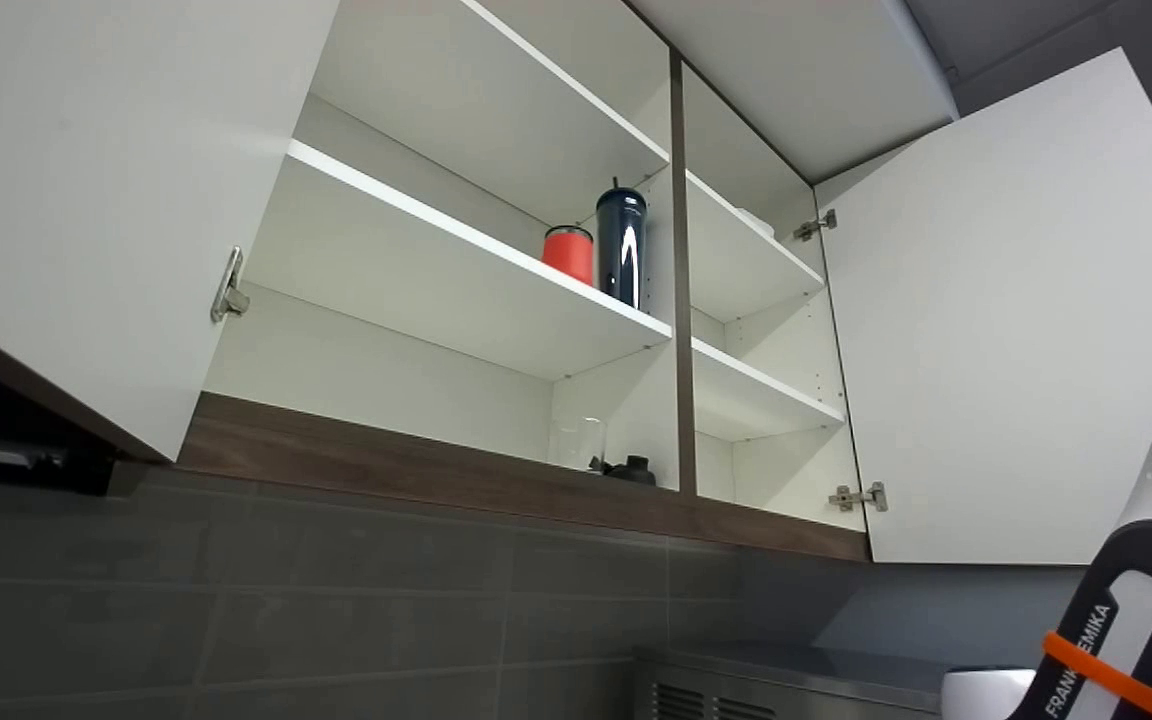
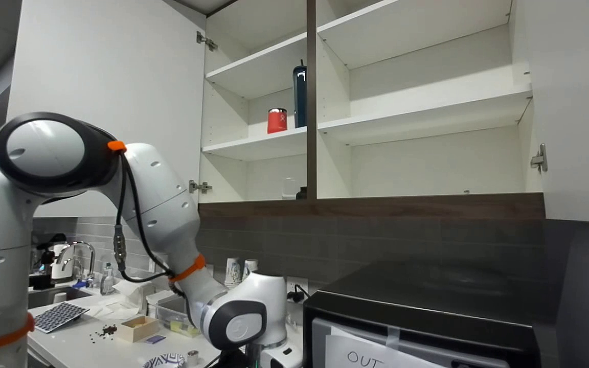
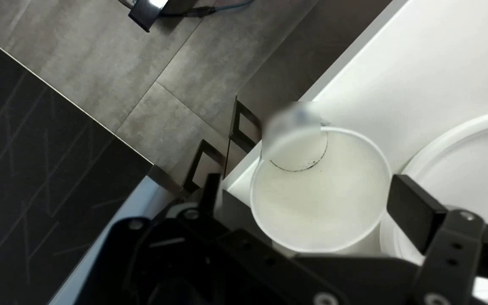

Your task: Put one coffee cup in the open upper cabinet.

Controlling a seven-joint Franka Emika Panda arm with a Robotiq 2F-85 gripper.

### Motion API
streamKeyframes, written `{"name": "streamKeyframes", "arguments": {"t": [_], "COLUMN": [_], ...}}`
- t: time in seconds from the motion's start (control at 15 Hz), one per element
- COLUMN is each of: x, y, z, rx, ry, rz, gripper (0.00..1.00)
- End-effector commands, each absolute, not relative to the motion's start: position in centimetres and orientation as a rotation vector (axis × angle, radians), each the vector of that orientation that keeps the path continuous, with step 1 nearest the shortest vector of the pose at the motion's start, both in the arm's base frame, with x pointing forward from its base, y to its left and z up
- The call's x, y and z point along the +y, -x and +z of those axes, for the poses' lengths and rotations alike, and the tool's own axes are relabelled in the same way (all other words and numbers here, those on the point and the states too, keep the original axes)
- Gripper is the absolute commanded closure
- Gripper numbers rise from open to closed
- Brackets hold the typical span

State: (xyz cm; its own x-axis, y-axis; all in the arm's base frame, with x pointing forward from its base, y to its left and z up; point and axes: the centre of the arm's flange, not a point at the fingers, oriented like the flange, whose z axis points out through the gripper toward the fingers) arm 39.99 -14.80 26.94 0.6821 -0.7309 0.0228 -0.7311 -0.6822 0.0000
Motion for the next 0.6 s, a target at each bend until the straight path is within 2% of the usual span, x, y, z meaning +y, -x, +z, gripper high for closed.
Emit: {"name": "streamKeyframes", "arguments": {"t": [0.0, 0.53], "x": [-16.4, -15.7], "y": [-40.5, -40.2], "z": [23.2, 23.0], "rx": [-1.392, -1.488], "ry": [-2.867, -2.868], "rz": [0.002, 0.175], "gripper": [0.0, 0.0]}}
